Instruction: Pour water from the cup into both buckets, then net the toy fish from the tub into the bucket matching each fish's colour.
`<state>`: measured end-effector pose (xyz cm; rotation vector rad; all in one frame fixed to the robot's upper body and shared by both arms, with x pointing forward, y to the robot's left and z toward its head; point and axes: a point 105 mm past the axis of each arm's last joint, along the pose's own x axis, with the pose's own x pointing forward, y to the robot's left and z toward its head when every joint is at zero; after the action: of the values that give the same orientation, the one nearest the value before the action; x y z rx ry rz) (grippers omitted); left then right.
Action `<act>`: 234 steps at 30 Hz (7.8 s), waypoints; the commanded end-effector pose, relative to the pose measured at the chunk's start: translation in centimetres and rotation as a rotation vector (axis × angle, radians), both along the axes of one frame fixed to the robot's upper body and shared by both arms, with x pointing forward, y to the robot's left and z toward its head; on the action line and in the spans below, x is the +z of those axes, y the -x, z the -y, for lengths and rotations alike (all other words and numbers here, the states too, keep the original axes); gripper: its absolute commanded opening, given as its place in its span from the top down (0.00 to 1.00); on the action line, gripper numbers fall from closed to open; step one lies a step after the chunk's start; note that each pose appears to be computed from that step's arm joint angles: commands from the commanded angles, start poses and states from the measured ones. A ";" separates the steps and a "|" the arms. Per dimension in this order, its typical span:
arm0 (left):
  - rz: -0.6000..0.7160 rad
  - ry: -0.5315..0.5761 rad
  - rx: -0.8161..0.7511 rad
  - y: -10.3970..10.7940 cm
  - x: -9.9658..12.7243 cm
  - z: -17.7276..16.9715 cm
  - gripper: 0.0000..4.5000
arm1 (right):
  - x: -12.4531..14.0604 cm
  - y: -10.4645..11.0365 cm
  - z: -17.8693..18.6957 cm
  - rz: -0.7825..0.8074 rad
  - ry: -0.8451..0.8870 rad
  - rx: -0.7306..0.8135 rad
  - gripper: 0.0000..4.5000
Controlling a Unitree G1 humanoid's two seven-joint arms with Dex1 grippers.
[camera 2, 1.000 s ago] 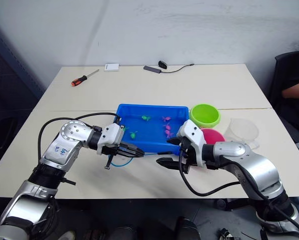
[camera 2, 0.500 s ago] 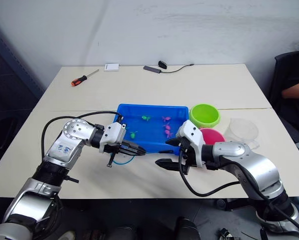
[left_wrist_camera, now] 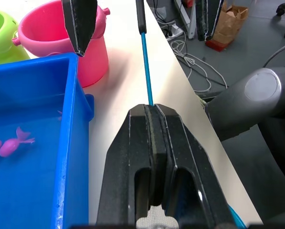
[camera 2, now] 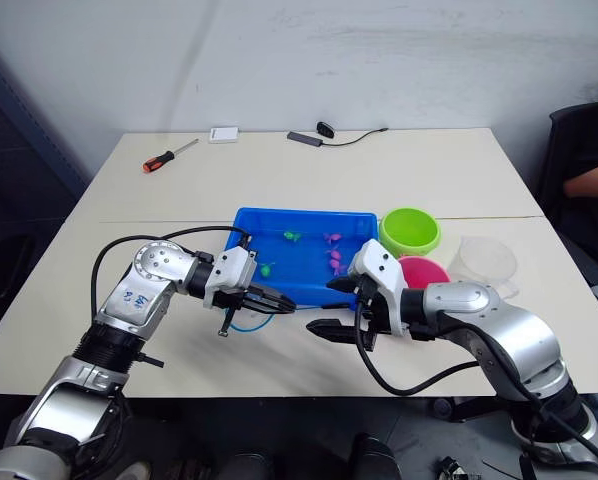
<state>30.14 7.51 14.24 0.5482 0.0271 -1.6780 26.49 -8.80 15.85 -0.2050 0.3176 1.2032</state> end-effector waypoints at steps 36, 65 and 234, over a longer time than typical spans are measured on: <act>0.010 0.083 0.146 -1.7 4.7 -1.1 0.19 | 1.0 0.2 0.2 0.058 -0.005 0.003 1.00; -0.142 0.255 0.691 0.6 4.8 -11.5 0.01 | 4.1 -6.5 5.3 0.562 0.294 -0.280 1.00; -0.093 0.435 0.823 1.0 3.0 -12.5 0.01 | 2.4 -7.0 2.8 -0.047 -0.028 -0.323 1.00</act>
<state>29.13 20.12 16.43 0.0651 -0.0061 -0.8426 33.99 -11.36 16.75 -0.1046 0.4219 0.8859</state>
